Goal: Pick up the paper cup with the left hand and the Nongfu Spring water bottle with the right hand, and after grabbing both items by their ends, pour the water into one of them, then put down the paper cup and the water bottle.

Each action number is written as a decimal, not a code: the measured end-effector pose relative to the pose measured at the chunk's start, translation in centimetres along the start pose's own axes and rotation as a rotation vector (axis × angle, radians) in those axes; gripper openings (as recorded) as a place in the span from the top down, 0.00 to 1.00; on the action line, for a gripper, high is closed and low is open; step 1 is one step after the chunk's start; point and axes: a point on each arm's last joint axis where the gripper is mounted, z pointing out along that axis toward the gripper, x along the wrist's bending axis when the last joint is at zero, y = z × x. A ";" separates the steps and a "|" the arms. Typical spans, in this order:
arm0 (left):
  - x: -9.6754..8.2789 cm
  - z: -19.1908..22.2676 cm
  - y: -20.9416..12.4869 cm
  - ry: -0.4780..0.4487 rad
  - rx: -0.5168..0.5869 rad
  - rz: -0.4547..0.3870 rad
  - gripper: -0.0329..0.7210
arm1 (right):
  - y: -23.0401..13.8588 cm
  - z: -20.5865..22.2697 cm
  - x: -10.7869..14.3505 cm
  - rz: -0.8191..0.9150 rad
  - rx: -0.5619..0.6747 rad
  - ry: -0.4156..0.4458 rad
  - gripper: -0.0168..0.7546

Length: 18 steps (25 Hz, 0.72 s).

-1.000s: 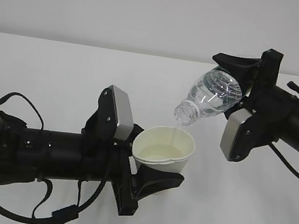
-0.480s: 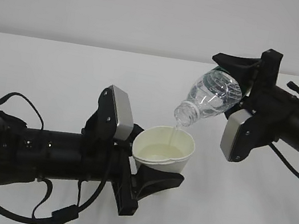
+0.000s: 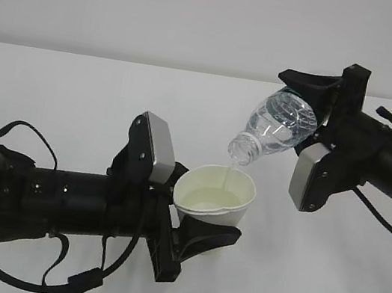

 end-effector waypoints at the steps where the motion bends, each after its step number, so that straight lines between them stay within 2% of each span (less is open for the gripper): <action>1: 0.0 0.0 0.0 0.000 0.000 0.000 0.35 | 0.0 0.0 0.0 0.000 0.000 0.000 0.38; 18: 0.0 0.0 0.0 0.000 0.001 0.000 0.35 | 0.0 0.0 0.0 -0.005 0.000 -0.002 0.38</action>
